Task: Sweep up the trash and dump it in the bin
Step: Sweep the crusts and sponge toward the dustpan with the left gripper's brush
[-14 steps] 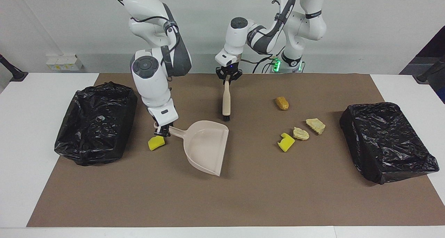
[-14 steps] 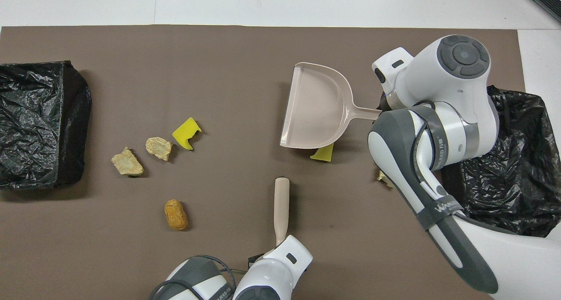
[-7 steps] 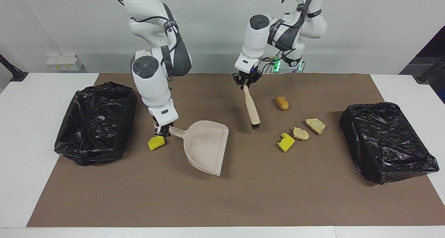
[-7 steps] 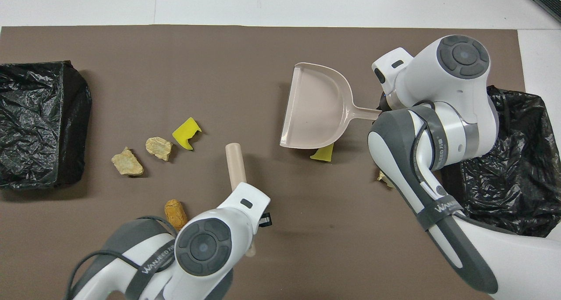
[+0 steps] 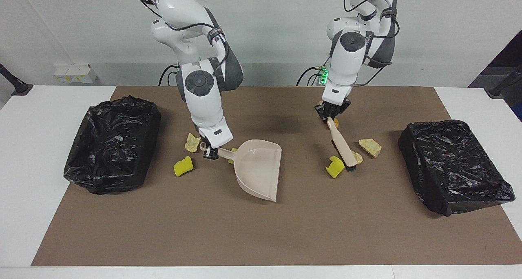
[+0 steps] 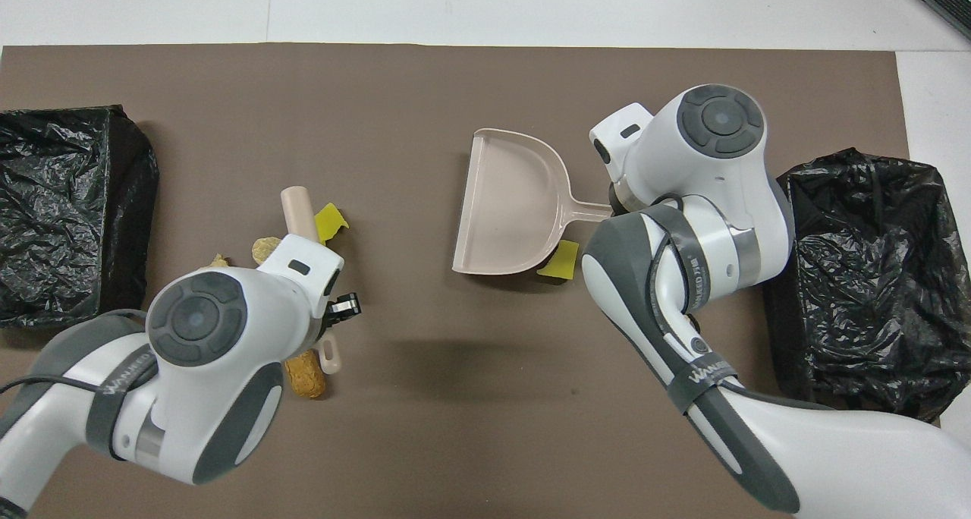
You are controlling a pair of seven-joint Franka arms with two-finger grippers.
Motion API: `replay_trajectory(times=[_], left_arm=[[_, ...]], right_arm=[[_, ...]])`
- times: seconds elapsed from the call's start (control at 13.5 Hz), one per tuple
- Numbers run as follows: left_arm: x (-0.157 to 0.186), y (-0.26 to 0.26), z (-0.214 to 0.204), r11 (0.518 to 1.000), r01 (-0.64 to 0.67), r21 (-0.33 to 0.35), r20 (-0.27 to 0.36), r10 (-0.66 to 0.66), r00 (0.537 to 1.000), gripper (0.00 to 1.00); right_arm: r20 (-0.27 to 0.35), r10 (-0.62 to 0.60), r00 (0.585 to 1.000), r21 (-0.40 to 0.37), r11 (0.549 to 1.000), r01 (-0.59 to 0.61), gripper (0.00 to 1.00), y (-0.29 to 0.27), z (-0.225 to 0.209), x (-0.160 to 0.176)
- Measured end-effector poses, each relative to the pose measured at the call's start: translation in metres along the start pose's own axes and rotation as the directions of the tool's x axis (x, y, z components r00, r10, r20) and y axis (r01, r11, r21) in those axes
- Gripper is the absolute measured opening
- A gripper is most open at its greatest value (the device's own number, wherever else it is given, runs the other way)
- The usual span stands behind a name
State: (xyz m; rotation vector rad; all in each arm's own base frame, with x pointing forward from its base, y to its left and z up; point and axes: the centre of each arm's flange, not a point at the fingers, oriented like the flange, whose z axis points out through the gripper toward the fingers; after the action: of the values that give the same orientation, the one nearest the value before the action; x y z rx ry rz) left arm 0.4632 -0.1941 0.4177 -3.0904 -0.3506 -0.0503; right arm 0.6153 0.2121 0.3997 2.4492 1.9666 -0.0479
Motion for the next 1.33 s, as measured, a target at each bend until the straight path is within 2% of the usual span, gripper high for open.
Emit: replay_trajectory(times=[0.44, 0.66, 0.96, 1.33], left_arm=[[0.084, -0.106, 0.007, 1.000, 0.024, -0.009, -0.020, -0.025, 1.000, 0.26], [0.100, -0.147, 0.015, 1.000, 0.010, -0.007, -0.005, -0.010, 1.000, 0.26], [0.099, -0.166, 0.039, 1.000, -0.003, -0.011, -0.011, 0.003, 1.000, 0.26], [0.065, -0.135, 0.074, 0.997, -0.077, -0.001, 0.032, 0.077, 0.997, 0.26]], right_arm=[[-0.003, -0.035, 0.999, -0.006, 0.999, 0.035, 0.33, -0.013, 0.019, 0.016], [-0.002, -0.032, 0.999, -0.005, 0.999, 0.032, 0.33, -0.013, 0.020, 0.014], [-0.002, -0.028, 1.000, -0.004, 1.000, 0.028, 0.33, -0.011, 0.021, 0.012], [-0.001, -0.027, 1.000, -0.003, 1.000, 0.027, 0.33, -0.012, 0.022, 0.011]])
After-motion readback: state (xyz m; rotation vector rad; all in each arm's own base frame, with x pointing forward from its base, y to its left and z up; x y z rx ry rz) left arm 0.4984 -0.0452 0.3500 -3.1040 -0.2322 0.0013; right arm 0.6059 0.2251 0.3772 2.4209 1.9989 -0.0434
